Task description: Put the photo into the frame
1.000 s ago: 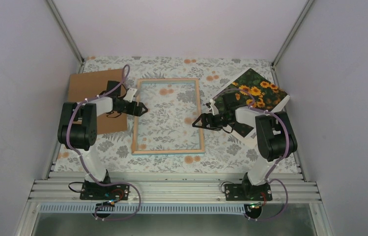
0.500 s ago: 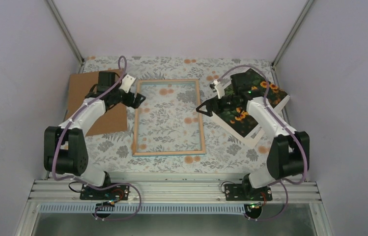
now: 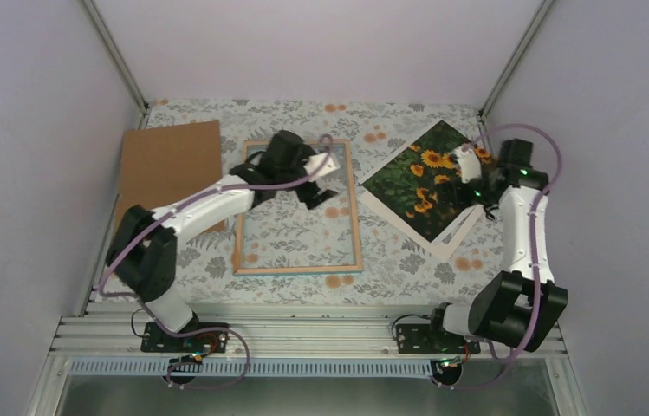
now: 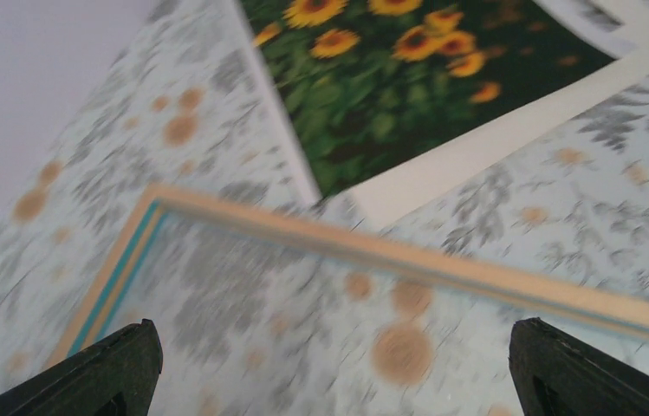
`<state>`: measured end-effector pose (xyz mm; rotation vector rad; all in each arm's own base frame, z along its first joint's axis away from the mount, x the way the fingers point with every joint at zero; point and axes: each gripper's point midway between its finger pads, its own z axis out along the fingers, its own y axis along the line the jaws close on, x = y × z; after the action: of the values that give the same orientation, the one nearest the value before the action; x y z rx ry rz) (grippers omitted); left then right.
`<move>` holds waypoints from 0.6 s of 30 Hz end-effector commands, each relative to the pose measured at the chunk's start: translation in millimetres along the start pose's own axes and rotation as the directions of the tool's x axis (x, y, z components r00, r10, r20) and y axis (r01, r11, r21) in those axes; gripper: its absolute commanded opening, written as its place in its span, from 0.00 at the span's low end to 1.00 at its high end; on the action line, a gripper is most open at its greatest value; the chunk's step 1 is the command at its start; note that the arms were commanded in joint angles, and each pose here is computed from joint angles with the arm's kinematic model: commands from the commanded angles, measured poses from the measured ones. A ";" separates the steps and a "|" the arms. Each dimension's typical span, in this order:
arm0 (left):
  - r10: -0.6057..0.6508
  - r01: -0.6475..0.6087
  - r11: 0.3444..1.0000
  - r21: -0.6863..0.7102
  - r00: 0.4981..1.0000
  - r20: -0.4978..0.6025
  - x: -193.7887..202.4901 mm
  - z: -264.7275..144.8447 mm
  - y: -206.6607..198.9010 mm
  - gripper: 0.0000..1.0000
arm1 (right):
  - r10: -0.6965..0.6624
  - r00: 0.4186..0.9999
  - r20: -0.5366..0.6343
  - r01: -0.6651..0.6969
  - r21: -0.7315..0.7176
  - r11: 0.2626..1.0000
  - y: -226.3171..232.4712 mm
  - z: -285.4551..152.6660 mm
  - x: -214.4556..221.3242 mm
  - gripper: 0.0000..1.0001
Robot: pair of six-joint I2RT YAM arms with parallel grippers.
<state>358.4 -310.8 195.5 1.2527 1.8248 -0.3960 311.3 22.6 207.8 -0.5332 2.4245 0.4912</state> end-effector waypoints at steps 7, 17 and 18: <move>0.206 -0.234 0.950 0.204 0.967 0.149 -80.7 88.4 -109.4 1.00 | 0.231 0.950 -0.210 -0.192 0.191 0.963 -78.7 -20.5 118.3 0.92; 0.169 -0.186 0.952 0.244 0.982 0.090 -82.6 162.3 -146.3 0.97 | 0.498 0.835 -0.235 -0.384 0.400 0.832 -137.9 2.0 163.5 0.73; 0.161 -0.177 0.953 0.245 0.983 0.082 -81.5 166.7 -146.9 0.97 | 0.502 0.835 -0.226 -0.386 0.410 0.827 -141.3 2.6 163.3 0.73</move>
<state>316.0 -520.2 138.9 1.5727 1.6019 -0.5701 253.6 -110.3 81.9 -0.0108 2.8814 0.2995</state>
